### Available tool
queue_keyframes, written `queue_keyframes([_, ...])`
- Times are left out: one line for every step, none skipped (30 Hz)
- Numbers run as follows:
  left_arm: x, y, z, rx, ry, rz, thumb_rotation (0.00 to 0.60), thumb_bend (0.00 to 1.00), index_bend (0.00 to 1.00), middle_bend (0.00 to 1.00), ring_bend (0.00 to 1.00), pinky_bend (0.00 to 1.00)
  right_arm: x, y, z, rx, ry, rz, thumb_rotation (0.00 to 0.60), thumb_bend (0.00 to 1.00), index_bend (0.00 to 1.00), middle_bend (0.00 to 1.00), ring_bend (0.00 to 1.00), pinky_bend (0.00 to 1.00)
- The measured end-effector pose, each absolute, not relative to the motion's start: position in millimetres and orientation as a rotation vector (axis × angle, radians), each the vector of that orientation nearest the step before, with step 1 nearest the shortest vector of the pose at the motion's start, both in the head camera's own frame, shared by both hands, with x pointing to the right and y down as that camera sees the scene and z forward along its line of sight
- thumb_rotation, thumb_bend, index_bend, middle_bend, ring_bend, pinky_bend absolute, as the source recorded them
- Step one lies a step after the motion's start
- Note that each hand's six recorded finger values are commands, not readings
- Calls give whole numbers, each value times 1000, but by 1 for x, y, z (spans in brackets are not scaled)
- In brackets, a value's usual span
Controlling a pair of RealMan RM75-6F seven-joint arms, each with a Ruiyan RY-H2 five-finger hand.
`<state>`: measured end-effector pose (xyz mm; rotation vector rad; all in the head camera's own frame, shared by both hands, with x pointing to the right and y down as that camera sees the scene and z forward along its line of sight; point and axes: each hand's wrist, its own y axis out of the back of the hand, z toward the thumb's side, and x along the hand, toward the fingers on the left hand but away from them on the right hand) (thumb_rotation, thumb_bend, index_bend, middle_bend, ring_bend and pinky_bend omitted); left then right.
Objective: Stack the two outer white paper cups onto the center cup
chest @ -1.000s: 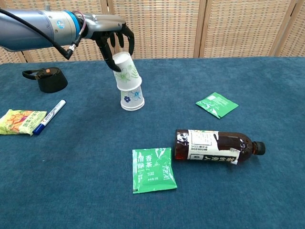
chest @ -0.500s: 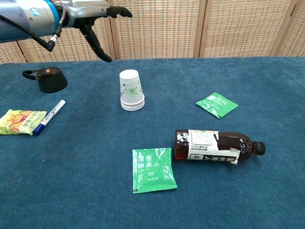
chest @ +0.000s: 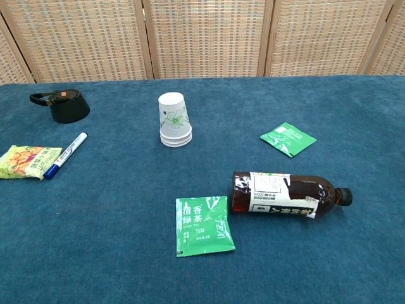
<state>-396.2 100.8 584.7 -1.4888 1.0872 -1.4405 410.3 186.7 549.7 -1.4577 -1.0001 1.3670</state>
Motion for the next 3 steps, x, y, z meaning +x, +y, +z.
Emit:
queue_keyframes([-408,116,583,-1472,1101,-1472,600,0,0,0,0,0,410,187,550,-1458,-1000,1367,600,0,0,0,0,0])
queue_keyframes([-419,130,581,-1461,1110,-1500,600,0,0,0,0,0,410,187,550,-1457,-999,1368,600,0,0,0,0,0])
queue_keyframes([-430,147,579,-1454,1117,-1531,600,0,0,0,0,0,410,187,549,-1456,-999,1368,600,0,0,0,0,0])
